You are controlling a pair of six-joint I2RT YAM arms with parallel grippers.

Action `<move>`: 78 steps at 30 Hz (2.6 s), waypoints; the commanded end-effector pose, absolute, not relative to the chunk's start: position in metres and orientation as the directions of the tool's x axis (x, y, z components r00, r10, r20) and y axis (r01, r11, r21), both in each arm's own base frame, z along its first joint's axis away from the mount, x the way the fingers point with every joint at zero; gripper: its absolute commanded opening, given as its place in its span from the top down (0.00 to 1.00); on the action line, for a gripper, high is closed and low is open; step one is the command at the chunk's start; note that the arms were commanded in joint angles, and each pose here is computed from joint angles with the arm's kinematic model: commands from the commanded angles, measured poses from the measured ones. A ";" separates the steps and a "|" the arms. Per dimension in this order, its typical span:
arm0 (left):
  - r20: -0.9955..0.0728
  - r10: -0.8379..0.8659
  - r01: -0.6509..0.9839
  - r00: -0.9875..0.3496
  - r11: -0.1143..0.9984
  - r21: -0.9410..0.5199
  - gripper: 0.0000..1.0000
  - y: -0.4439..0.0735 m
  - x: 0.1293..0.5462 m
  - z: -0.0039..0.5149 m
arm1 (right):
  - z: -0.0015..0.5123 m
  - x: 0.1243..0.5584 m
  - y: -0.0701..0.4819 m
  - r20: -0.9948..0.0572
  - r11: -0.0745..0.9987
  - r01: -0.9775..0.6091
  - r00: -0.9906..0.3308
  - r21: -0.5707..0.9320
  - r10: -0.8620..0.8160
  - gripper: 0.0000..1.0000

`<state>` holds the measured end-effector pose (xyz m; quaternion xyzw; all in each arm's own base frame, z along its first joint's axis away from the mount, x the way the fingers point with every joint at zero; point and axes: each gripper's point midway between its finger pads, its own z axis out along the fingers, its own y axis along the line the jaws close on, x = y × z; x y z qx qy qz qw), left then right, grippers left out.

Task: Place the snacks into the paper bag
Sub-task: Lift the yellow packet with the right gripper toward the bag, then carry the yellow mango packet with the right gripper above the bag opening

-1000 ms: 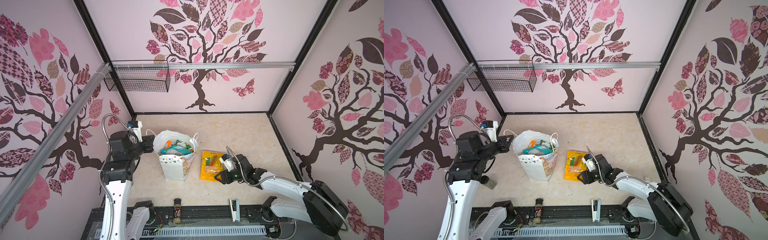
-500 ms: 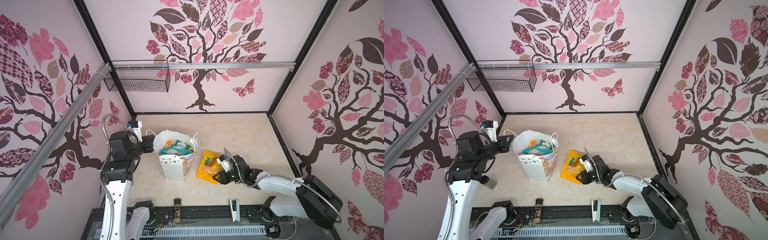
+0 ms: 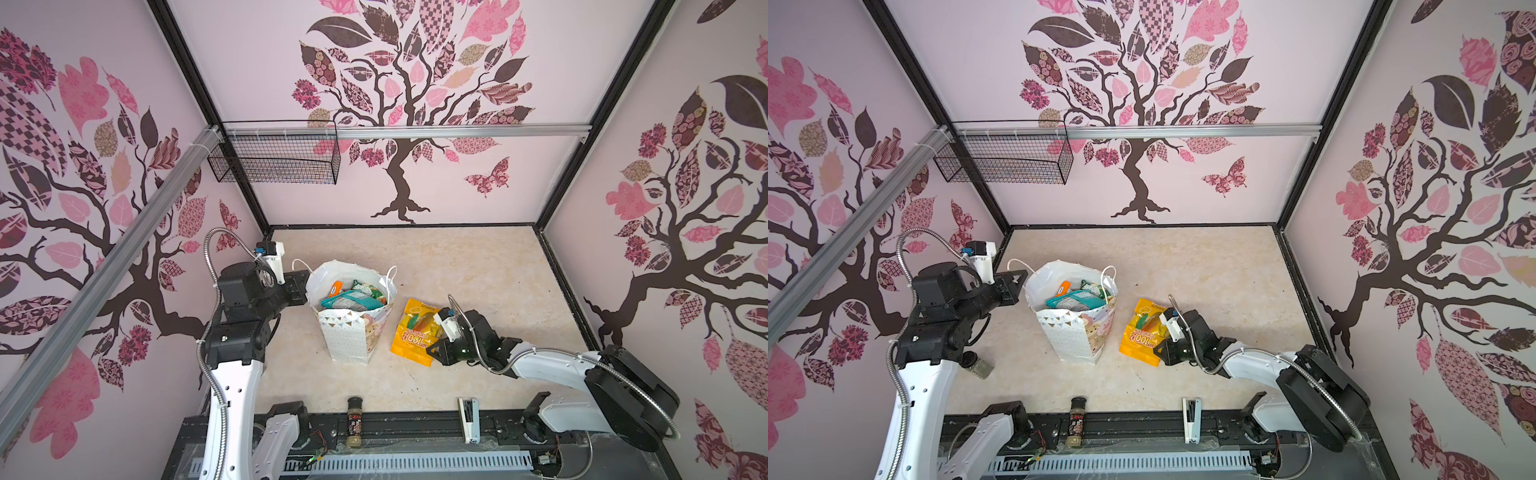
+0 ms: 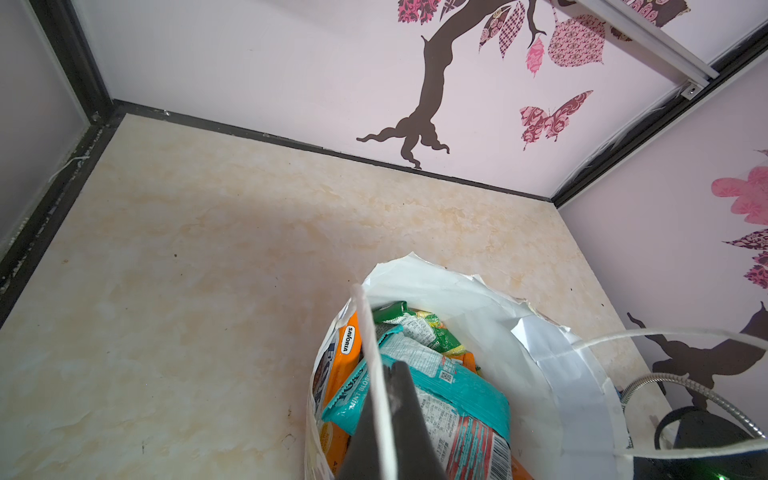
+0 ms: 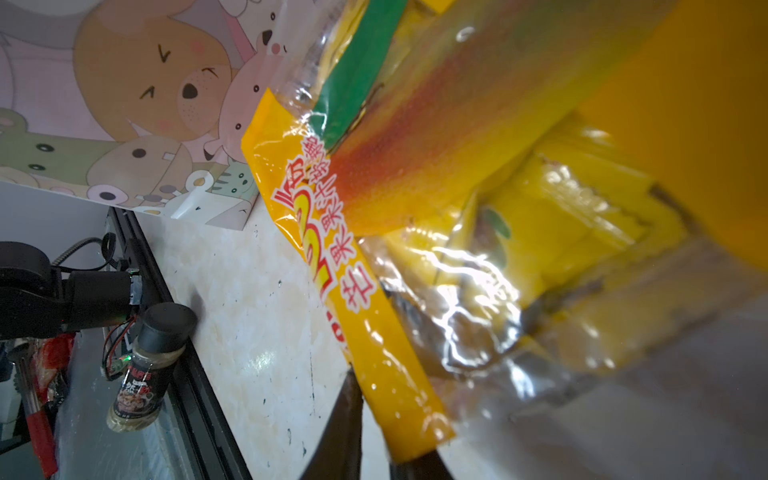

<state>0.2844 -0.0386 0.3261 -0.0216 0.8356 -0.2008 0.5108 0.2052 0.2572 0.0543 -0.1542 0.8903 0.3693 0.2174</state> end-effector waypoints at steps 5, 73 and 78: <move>-0.860 -0.234 0.173 -0.454 0.923 -0.343 0.98 -0.037 0.284 0.327 | 0.062 0.213 0.259 -0.538 0.679 -0.450 -0.838 0.580 -0.095 0.98; -0.890 -0.221 0.227 -0.400 0.916 -0.330 1.00 -0.043 0.276 0.339 | 0.476 0.219 0.298 -0.956 0.635 -0.716 -0.223 0.292 0.188 1.00; -0.891 -0.221 0.231 -0.395 0.915 -0.330 1.00 -0.043 0.276 0.340 | 0.512 0.207 0.320 -0.977 0.678 -0.706 -0.103 0.203 0.186 1.00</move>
